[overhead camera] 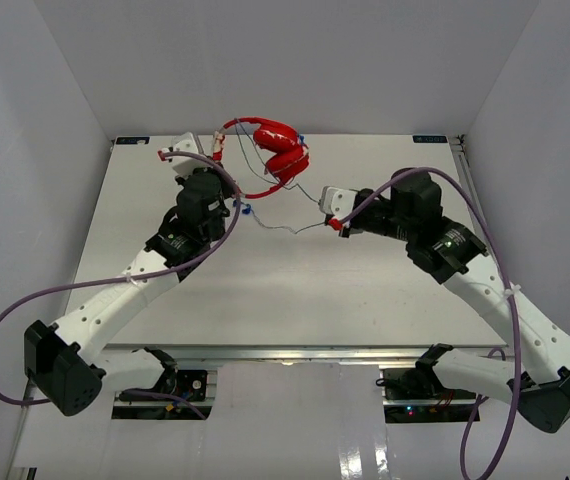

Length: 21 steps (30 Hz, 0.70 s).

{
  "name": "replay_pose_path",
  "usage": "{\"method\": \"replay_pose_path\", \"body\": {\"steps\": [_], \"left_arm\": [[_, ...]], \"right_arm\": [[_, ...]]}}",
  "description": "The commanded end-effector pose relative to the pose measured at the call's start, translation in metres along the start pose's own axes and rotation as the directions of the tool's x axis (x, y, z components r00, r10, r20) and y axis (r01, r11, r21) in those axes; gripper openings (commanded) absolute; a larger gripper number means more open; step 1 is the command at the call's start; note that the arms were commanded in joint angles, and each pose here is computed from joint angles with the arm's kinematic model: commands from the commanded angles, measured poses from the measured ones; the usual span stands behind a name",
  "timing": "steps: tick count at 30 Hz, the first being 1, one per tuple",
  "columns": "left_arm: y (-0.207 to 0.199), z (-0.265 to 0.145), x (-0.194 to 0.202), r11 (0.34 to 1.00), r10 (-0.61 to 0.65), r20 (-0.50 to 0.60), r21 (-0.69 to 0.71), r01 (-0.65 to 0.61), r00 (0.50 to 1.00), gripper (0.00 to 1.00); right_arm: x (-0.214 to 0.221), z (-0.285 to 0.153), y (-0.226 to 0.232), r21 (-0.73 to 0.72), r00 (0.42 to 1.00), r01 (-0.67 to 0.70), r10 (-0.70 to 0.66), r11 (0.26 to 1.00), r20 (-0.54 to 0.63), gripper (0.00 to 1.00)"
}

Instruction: Wrap the headphones

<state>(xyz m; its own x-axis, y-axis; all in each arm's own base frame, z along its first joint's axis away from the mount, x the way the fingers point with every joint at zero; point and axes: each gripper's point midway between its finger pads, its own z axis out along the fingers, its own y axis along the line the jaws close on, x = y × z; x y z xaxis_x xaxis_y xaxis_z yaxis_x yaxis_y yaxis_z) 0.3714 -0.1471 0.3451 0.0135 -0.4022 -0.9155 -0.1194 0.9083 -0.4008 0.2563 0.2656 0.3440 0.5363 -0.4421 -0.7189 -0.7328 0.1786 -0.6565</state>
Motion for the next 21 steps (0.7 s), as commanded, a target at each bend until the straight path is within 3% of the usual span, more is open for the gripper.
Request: {"method": "replay_pose_path", "body": {"steps": [1, 9, 16, 21], "left_arm": [[-0.005, 0.008, -0.001, 0.999, 0.023, 0.032, 0.023, -0.024, 0.999, 0.0], [-0.015, 0.012, 0.065, 0.983, 0.14, -0.125, 0.138, -0.122, 0.982, 0.0], [-0.032, 0.007, 0.082, 0.956, 0.185, -0.163, 0.26, -0.138, 0.969, 0.0], [-0.05, -0.007, 0.093, 0.895, 0.238, -0.171, 0.42, -0.148, 0.956, 0.0]], "right_arm": [[0.003, -0.013, -0.046, 0.106, 0.981, 0.147, -0.132, 0.983, -0.144, 0.08], [0.008, 0.005, -0.061, 0.113, 0.964, 0.223, -0.202, 0.968, -0.175, 0.08], [0.019, 0.017, -0.053, 0.061, 0.946, 0.278, -0.262, 0.959, -0.193, 0.08], [0.03, 0.027, -0.062, 0.068, 0.926, 0.318, -0.295, 0.946, -0.234, 0.08]]}}
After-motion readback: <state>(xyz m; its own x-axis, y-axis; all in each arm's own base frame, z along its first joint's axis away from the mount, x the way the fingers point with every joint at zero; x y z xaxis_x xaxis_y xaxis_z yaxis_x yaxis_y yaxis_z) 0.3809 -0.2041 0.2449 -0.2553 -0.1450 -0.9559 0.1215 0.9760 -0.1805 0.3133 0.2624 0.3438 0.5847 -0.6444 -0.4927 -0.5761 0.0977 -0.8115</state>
